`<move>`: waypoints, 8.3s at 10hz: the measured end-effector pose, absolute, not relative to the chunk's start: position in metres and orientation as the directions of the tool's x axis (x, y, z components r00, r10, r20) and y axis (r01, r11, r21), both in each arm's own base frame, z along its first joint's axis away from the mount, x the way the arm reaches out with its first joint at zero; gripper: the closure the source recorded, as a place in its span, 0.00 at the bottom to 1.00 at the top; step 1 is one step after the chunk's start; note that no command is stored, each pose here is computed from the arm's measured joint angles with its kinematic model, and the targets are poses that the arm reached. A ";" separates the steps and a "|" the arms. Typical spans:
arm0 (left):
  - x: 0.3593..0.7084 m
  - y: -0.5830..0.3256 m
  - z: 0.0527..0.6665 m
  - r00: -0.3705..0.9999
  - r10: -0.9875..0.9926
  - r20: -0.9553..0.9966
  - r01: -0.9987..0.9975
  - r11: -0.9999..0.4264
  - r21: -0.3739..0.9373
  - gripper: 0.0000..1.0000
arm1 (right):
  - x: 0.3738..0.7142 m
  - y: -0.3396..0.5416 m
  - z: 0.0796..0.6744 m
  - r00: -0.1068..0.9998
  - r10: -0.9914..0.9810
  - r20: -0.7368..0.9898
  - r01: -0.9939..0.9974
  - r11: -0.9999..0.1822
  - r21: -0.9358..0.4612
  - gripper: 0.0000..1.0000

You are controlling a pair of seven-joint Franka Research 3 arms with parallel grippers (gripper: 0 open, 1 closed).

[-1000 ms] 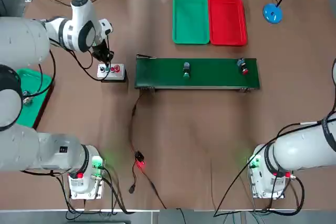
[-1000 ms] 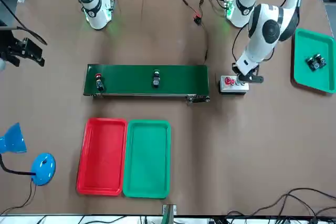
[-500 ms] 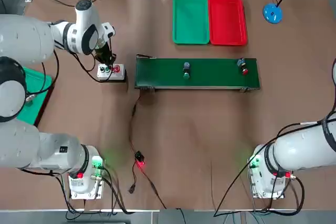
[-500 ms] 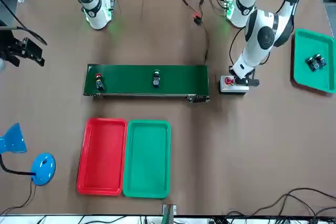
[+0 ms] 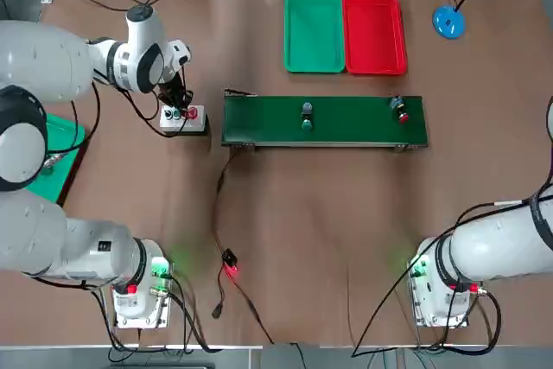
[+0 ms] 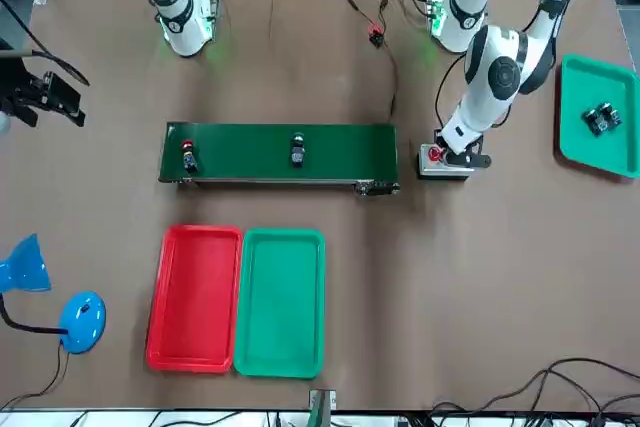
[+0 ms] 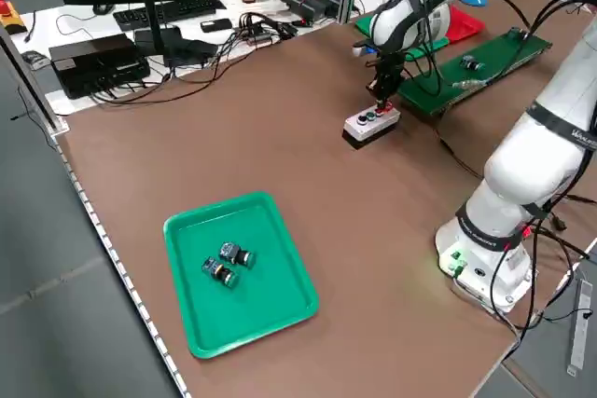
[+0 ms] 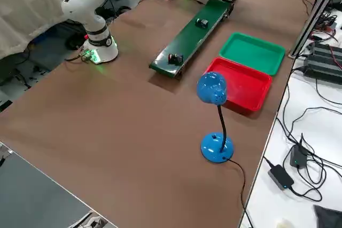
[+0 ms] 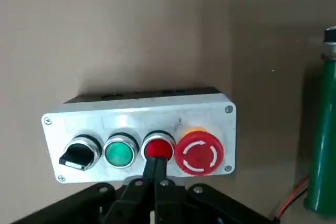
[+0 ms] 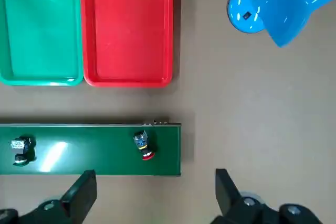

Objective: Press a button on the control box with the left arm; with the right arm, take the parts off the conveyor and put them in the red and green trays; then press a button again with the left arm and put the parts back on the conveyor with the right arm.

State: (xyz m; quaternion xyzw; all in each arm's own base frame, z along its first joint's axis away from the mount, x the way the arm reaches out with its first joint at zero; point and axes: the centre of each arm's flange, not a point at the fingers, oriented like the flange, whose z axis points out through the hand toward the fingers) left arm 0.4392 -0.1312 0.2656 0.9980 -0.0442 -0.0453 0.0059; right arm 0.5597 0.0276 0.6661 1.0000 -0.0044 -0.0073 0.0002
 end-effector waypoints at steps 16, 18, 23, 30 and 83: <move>0.456 -0.132 0.287 0.989 -0.082 -0.127 -0.081 -0.997 0.012 0.99 | 0.560 0.031 0.660 0.999 0.007 -0.034 0.007 -1.000 -0.002 0.00; 0.481 -0.131 0.332 0.992 -0.069 -0.107 -0.068 -0.998 0.013 0.98 | 0.559 0.034 0.658 0.999 0.027 -0.047 0.027 -1.000 -0.003 0.00; 0.550 -0.092 0.471 1.000 0.010 0.018 0.010 -0.999 0.040 0.56 | 0.559 0.043 0.599 0.983 0.056 -0.177 0.047 -0.997 -0.057 0.00; 0.563 -0.008 0.646 0.992 0.015 0.124 0.010 -0.999 0.043 0.00 | 0.519 0.058 0.473 0.960 0.231 -0.160 0.218 -0.971 -0.099 0.00; 0.564 0.001 0.629 0.999 -0.018 0.028 -0.019 -0.999 0.038 0.00 | 0.676 0.103 0.206 0.994 0.004 0.105 0.010 -0.998 -0.066 0.67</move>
